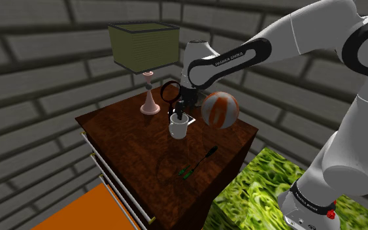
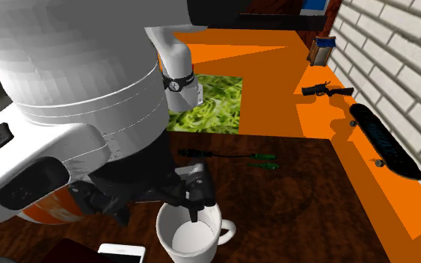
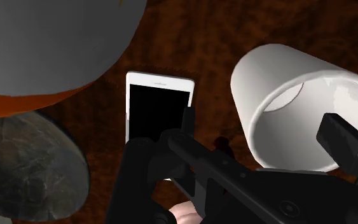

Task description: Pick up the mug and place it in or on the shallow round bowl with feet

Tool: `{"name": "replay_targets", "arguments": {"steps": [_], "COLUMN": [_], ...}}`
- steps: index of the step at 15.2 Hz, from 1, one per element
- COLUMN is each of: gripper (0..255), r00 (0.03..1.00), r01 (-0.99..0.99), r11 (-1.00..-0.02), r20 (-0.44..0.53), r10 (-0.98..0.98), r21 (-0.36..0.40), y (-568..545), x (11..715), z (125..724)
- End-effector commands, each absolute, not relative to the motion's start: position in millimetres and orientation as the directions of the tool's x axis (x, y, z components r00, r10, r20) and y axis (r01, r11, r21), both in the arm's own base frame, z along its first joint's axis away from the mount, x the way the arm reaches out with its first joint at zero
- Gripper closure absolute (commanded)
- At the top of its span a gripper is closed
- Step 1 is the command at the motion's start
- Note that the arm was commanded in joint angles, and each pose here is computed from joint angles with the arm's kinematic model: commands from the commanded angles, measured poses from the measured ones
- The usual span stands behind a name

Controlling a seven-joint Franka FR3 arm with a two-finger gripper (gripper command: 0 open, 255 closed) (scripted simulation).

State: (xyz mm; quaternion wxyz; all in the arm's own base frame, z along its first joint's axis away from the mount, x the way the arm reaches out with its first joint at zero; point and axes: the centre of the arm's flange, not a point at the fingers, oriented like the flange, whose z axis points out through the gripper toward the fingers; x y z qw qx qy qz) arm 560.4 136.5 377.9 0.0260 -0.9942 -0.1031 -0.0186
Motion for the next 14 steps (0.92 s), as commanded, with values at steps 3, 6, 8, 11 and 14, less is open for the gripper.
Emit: {"name": "replay_targets", "arguments": {"steps": [3,6,8,11,14], "gripper": [0,0,0,0,255], "r00": [0.978,0.978,0.978,0.978,0.978], "r01": [0.206,0.206,0.206,0.206,0.206], "r11": [-0.977,-0.977,-0.977,-0.977,-0.977], "r20": [0.043,0.043,0.043,0.043,0.043], "r10": [0.204,0.204,0.204,0.204,0.204], "r21": [-0.048,-0.048,-0.048,-0.048,-0.048], "y": [138,138,138,138,138], "x": [562,562,562,562,562], "z": [356,348,348,348,348]}}
